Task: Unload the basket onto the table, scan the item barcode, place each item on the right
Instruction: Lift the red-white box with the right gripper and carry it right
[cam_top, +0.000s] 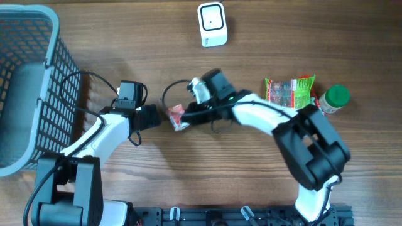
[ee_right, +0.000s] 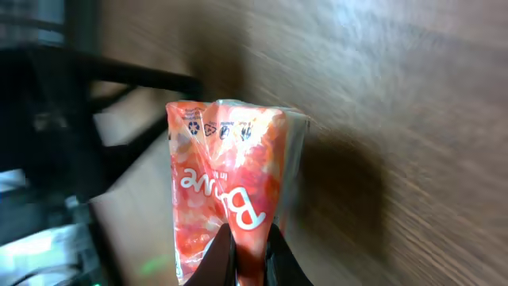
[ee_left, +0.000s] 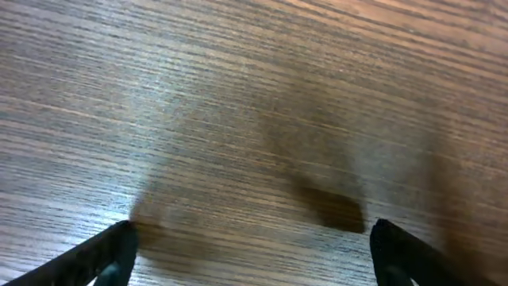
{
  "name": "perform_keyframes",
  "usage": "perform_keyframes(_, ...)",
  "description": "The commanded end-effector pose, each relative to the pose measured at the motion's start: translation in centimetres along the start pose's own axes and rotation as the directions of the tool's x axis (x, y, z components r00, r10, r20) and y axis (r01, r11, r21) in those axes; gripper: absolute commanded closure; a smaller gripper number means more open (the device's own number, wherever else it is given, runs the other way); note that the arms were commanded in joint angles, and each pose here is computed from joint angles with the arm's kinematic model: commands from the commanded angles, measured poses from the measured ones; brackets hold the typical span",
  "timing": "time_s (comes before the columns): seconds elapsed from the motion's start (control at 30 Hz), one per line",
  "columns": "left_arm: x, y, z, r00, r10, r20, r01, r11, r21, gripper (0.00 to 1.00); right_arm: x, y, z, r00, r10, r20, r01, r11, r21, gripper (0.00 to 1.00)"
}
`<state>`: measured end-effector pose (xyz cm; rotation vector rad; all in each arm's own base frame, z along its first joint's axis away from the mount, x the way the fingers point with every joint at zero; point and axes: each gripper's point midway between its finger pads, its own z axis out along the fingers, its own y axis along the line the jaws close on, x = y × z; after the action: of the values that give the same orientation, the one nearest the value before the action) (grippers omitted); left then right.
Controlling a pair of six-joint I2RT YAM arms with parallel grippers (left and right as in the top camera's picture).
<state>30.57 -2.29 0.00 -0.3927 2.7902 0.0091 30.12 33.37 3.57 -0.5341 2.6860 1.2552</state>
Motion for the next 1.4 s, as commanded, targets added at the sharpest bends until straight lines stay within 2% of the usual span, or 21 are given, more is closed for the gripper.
perform_keyframes(0.0, 0.2, 0.2, 0.2, 1.000, 0.006, -0.003, -0.006, 1.000, -0.014, 0.08, -2.4, 6.0, -8.3, 0.984, -0.150, 0.100, 0.174, 0.934, -0.312, 0.96)
perform_keyframes(0.07, -0.2, 0.0, 0.0, 1.000, 0.005, 0.014, -0.005, 1.000, -0.007, 0.00, -3.1, 6.5, -13.0, 0.981, -0.118, 0.153, 0.164, 0.927, -0.337, 0.96)
perform_keyframes(0.27, -0.5, -0.1, 0.0, 1.000, 0.003, 0.026, -0.003, 1.000, -0.002, 0.00, -1.6, 9.0, -20.8, 0.954, -0.155, 0.257, 0.237, 0.916, -0.324, 0.96)
perform_keyframes(0.43, -0.5, -0.1, 0.0, 1.000, 0.003, 0.026, -0.003, 1.000, -0.002, 0.00, 0.8, 15.2, -26.3, 0.884, -0.288, 0.369, 0.432, 0.805, -0.407, 0.96)
perform_keyframes(0.67, -0.5, -0.1, 0.0, 1.000, 0.003, 0.026, -0.003, 1.000, -0.002, 0.00, 4.4, 20.4, -30.1, 0.810, -0.406, 0.423, 0.585, 0.610, -0.535, 0.96)
perform_keyframes(0.77, -0.5, -0.1, 0.0, 1.000, 0.003, 0.026, -0.003, 1.000, -0.002, 0.00, 4.4, 20.6, -30.3, 0.848, -0.364, 0.385, 0.528, 0.637, -0.561, 0.96)
perform_keyframes(1.17, -0.5, -0.1, 0.0, 1.000, 0.003, 0.026, -0.003, 1.000, -0.002, 0.00, 4.0, 20.4, -30.1, 0.859, -0.345, 0.378, 0.508, 0.664, -0.549, 0.96)
perform_keyframes(1.27, -0.5, -0.1, 0.0, 1.000, 0.003, 0.026, -0.003, 1.000, -0.002, 0.00, 2.1, 18.8, -29.1, 0.876, -0.283, 0.389, 0.450, 0.770, -0.452, 0.96)
perform_keyframes(1.37, -0.5, -0.1, 0.0, 1.000, 0.003, 0.026, -0.003, 1.000, -0.002, 0.00, -0.7, 15.3, -27.9, 0.869, -0.223, 0.441, 0.360, 0.897, -0.256, 0.96)
